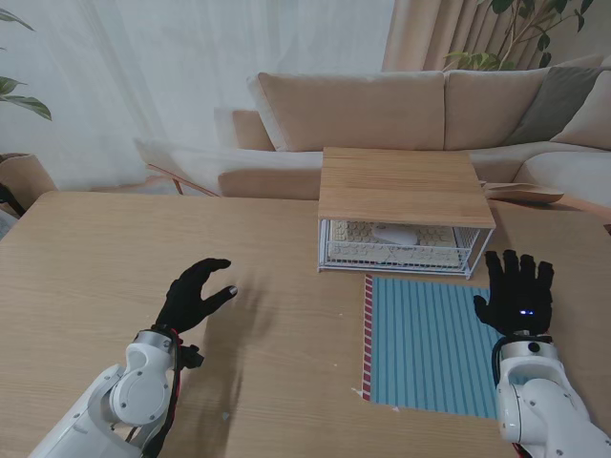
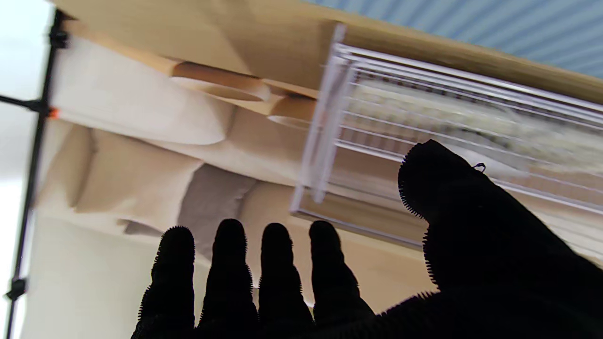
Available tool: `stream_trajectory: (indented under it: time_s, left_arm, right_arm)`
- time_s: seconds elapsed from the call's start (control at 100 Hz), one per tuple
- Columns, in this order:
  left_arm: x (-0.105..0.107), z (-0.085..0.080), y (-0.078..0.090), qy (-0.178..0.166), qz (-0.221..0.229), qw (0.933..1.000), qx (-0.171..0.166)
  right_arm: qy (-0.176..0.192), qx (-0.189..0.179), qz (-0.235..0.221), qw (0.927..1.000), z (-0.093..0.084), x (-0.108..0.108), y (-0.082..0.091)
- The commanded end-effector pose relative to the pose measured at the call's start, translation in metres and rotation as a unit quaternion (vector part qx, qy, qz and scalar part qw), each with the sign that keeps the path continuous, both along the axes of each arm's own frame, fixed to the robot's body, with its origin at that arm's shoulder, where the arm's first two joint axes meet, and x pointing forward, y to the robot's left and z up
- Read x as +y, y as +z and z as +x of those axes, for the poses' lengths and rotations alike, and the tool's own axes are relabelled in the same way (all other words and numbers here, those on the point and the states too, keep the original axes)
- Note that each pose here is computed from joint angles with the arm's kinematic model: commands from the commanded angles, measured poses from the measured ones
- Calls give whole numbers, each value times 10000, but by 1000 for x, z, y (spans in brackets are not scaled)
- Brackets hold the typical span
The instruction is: Unroll the mouse pad and set up the keyboard and mouse from the tabletop organizer
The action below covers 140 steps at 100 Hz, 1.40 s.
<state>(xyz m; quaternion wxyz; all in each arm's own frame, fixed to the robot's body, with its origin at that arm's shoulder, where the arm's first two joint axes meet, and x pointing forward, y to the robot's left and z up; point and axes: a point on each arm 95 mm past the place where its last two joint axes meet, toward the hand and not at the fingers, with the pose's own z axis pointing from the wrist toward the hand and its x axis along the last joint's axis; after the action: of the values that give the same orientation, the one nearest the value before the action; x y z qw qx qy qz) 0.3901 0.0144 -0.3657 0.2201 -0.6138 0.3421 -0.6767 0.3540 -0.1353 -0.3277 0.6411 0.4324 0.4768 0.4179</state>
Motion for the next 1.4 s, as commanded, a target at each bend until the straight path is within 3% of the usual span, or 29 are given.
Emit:
stream_trajectory:
  time_s: [0.0,0.25,0.43,0.63,0.79,1.04,1.39]
  left_arm:
    - [-1,0,-1,-41,9,10000,39]
    - [-1,1,0,-36,-37,10000,21]
    - [1,3,2,9,-69,10000,-22]
    - [2,3,5,47,-146,9999,-65]
    - [5,4,6,80,-165,9998,-102]
    - [10,7,8,198,-206,9995,-163]
    - [13,7,9,250,-240,9992,-212]
  right_arm:
    - [299,92,102,9995,1,19,6]
    - [1260,782,409,9881,8,60,16]
    - [1921,900,496,9760,21,91,25]
    - [2385,956,610,9645,46,117,29]
    - [2444,959,653,9627,71,129,27]
    - [2246,1071,593,9667,103,132,15]
    - [1955,1034,736,9725,126,131,3]
